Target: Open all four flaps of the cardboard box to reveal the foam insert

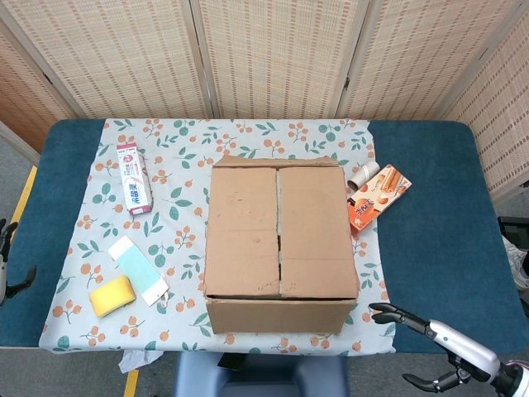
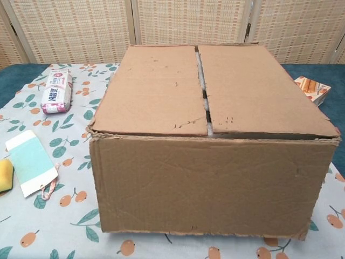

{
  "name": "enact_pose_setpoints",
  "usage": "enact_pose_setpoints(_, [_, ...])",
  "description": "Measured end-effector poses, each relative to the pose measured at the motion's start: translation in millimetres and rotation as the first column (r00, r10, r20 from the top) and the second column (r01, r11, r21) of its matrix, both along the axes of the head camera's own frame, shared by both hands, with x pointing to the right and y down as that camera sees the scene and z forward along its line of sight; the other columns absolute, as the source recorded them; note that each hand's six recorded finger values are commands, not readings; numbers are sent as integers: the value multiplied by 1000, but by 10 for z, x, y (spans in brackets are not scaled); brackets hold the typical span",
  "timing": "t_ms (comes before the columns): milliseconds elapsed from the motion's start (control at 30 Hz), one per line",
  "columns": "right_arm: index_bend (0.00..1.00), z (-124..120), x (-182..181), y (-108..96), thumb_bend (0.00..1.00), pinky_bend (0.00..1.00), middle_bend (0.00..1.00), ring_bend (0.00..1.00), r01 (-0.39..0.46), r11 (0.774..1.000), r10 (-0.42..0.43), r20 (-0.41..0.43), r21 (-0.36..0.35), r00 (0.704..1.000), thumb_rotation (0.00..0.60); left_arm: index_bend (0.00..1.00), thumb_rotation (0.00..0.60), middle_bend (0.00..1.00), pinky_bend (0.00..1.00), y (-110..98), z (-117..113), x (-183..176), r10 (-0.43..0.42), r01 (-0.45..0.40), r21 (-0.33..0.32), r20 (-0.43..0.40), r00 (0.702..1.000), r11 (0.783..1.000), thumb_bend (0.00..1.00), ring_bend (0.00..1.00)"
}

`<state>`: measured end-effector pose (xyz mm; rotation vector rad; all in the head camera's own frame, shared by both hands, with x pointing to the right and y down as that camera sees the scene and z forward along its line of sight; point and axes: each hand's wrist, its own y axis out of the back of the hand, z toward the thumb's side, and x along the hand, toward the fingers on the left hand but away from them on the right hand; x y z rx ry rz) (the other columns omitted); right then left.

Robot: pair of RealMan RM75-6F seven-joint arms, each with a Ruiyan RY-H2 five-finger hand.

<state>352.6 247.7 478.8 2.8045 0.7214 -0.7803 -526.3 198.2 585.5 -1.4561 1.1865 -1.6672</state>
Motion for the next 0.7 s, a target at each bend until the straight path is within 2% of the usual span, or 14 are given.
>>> enact_pose_setpoints(100, [120, 14, -31, -30, 407, 1, 34, 84, 23, 998, -21, -31, 63, 999, 600, 0, 600, 0, 0, -1, -9, 13, 4, -4, 3, -10, 1000, 1000, 412, 0])
enact_pose_setpoints(200, [205, 40, -117, -105, 408, 0, 23, 15, 55, 986, -43, -79, 156, 996, 600, 0, 600, 0, 0, 6, -21, 25, 15, -15, 0, -20, 1000, 1000, 479, 0])
enact_pose_setpoints(333, [277, 69, -290, -269, 407, 0, 16, 0, 109, 944, -59, -165, 311, 985, 600, 0, 600, 0, 0, 20, -42, 26, 25, -25, -5, -36, 999, 1000, 530, 0])
enact_pose_setpoints(433, [314, 96, -455, -443, 407, 0, 12, 0, 178, 883, -66, -260, 434, 963, 600, 0, 600, 0, 0, 32, -56, 15, 25, -25, -8, -45, 999, 1000, 577, 0])
enact_pose_setpoints(567, [360, 180, -697, -767, 407, 0, 10, 0, 314, 770, -60, -428, 555, 902, 600, 0, 600, 0, 0, 42, -91, -15, 17, -17, -4, -61, 998, 1000, 622, 0])
enact_pose_setpoints(667, [393, 277, -879, -1014, 408, 0, 9, 0, 404, 705, -40, -536, 583, 843, 600, 0, 600, 0, 0, 44, -133, -39, 8, -8, 11, -76, 997, 1000, 622, 0])
enact_pose_setpoints(700, [411, 311, -940, -1080, 408, 0, 8, 0, 427, 691, -36, -562, 583, 826, 600, 0, 600, 0, 0, 47, -149, -47, 7, -5, 17, -83, 997, 1000, 622, 0])
